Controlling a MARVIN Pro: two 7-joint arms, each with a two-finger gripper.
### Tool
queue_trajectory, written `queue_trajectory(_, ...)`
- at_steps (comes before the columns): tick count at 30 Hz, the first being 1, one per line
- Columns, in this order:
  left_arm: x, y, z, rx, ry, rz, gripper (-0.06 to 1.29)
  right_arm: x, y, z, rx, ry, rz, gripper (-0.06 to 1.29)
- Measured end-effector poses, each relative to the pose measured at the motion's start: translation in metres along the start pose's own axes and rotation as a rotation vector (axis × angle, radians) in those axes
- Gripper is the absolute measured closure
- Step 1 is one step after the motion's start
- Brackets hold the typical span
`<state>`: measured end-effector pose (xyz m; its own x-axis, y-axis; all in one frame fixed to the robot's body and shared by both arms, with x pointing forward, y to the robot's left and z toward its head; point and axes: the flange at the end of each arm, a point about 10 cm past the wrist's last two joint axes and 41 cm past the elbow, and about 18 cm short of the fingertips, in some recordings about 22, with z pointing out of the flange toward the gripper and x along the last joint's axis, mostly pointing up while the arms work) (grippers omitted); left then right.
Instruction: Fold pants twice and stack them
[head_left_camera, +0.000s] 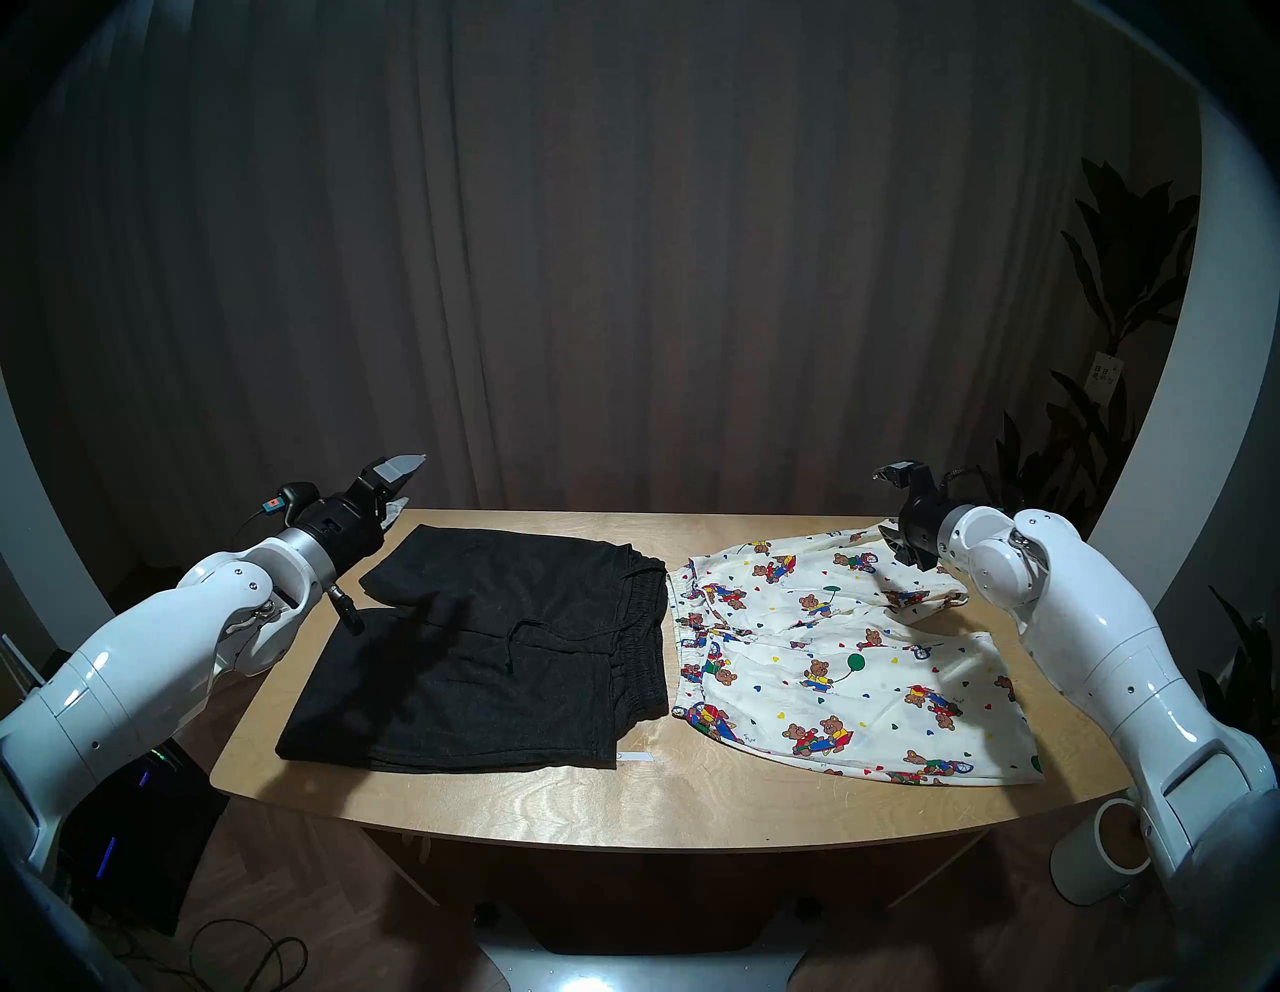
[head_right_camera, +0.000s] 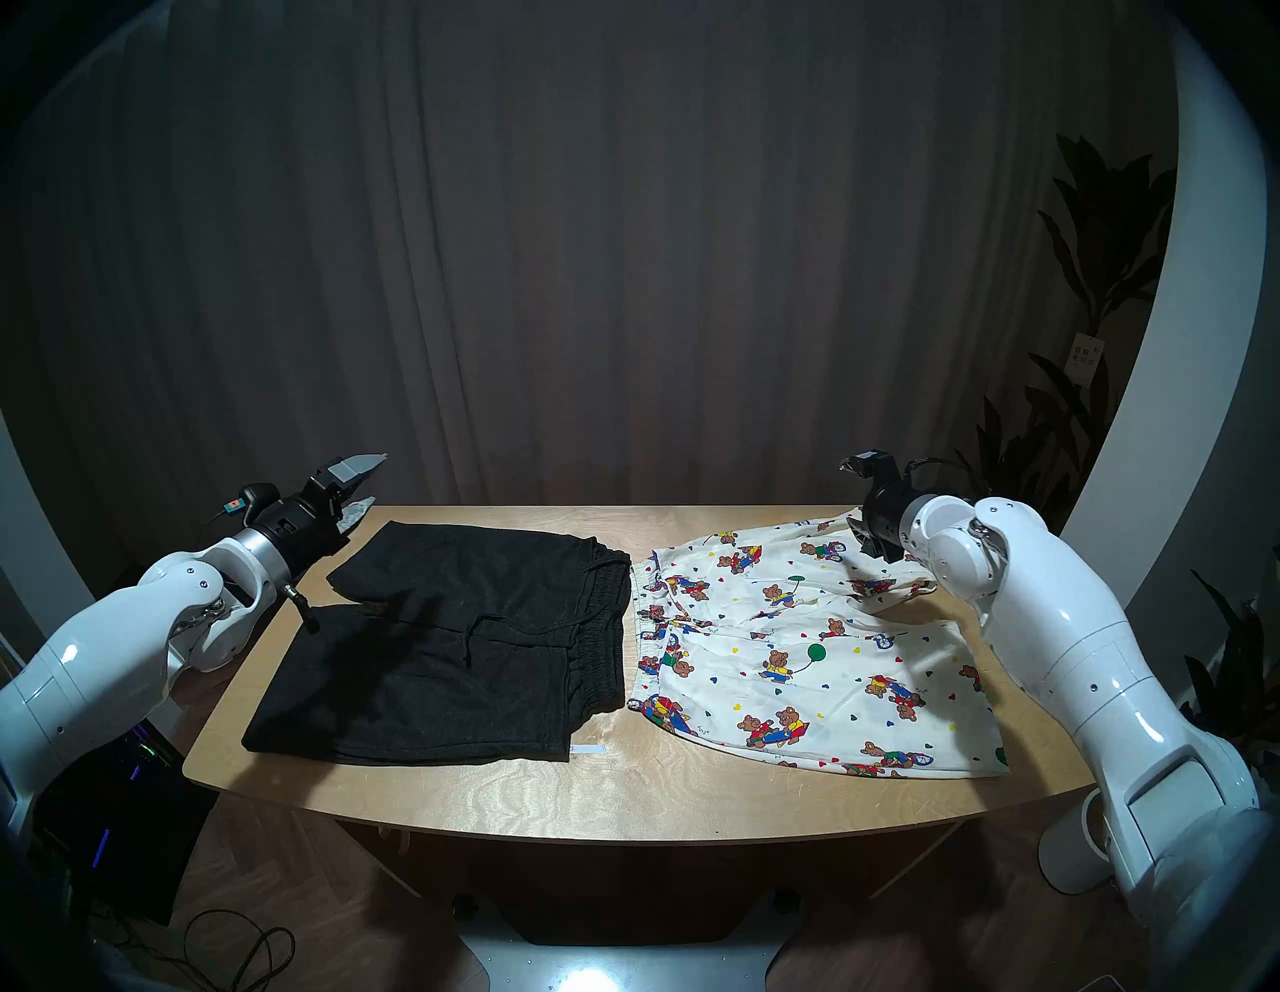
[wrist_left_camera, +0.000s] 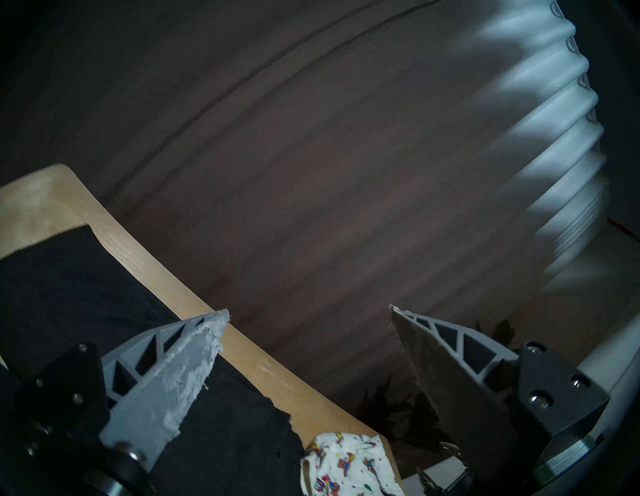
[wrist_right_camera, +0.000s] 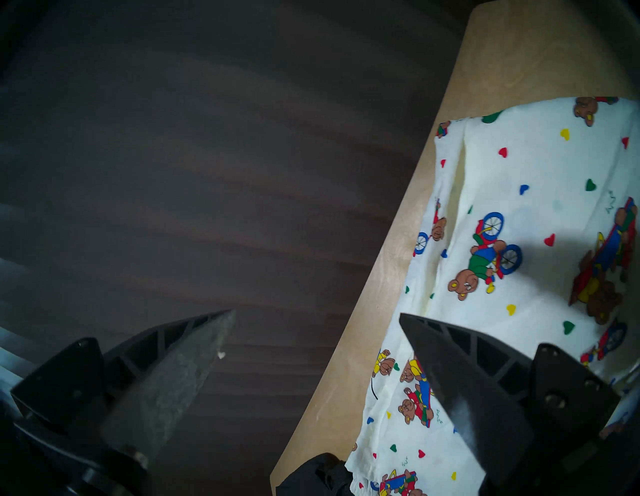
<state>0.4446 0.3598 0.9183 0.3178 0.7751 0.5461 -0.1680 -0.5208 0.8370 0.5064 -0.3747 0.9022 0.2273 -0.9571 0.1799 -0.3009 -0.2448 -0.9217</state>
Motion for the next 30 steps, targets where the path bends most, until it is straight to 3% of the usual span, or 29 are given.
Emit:
queue_trajectory(6,-0.028,0.016,-0.005,-0.044,-0.091,-0.079,0.05,0.018,0.01,-0.024,-0.004,-0.019,0.063,-0.02)
queue_trajectory(9,-0.045,0.023,-0.012,-0.051,-0.175,-0.141,0.05,0.026,0.017,-0.037,-0.002,-0.044,0.088,-0.02)
queue_trajectory(19,-0.061,0.027,-0.033,-0.044,-0.393,-0.244,0.05,0.031,0.03,-0.066,0.019,-0.122,0.099,-0.02)
queue_trajectory(25,-0.055,0.025,-0.039,-0.04,-0.438,-0.289,0.05,0.025,0.03,-0.077,0.069,-0.132,0.075,-0.02)
queue_trajectory(29,-0.05,0.023,-0.041,-0.037,-0.414,-0.299,0.05,0.022,0.031,-0.084,0.099,-0.11,0.034,-0.02)
queue_trajectory(30,-0.049,0.02,-0.041,-0.031,-0.383,-0.296,0.05,0.021,0.032,-0.087,0.112,-0.094,0.018,-0.02)
